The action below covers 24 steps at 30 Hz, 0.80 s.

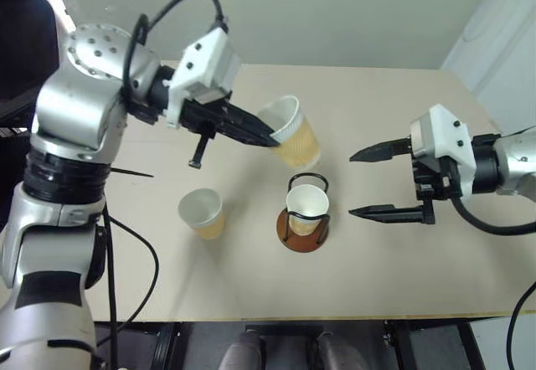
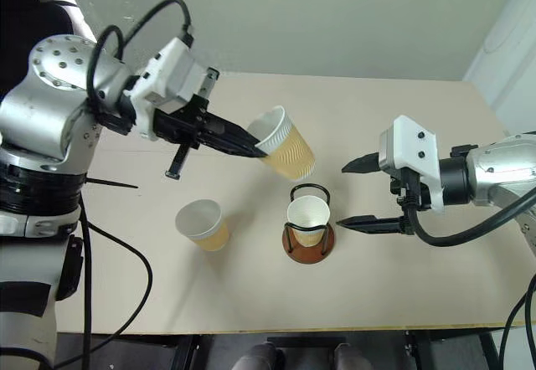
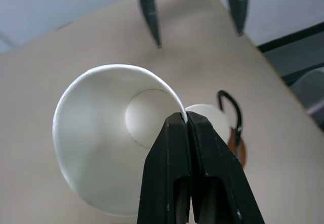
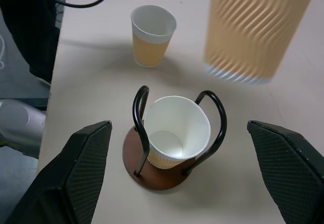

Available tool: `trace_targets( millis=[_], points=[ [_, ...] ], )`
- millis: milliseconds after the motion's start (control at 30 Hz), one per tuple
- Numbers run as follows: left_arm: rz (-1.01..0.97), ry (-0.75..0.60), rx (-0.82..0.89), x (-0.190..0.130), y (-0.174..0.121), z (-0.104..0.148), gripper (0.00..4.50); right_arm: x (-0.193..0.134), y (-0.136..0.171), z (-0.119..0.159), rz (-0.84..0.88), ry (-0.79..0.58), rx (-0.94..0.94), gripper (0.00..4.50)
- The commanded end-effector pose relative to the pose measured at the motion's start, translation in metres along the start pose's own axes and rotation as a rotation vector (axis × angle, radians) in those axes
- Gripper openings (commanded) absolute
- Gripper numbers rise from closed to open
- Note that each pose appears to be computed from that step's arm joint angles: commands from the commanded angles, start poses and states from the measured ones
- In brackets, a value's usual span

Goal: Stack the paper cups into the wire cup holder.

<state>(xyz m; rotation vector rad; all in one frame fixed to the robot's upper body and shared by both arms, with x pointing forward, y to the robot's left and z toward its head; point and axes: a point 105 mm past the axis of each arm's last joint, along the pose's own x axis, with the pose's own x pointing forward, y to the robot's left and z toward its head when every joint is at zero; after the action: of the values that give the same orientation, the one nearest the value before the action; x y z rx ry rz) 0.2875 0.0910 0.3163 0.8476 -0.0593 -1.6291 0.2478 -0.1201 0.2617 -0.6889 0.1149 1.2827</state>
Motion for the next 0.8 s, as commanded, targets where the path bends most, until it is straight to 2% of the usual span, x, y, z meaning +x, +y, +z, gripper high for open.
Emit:
trace_targets(
  millis=[33,333,800],
  points=[
    [-0.068,-0.01,0.08,0.004,-0.004,0.016,0.0,-0.009,-0.003,0.004,-0.056,0.011,-0.054,4.47],
    [-0.164,-0.008,0.09,0.022,-0.01,0.014,0.0,-0.014,-0.003,0.001,-0.087,0.034,-0.051,4.47],
    [-0.226,0.09,0.117,0.034,-0.013,-0.015,0.0,-0.015,-0.001,0.003,-0.107,0.039,-0.051,4.47]
  ],
)
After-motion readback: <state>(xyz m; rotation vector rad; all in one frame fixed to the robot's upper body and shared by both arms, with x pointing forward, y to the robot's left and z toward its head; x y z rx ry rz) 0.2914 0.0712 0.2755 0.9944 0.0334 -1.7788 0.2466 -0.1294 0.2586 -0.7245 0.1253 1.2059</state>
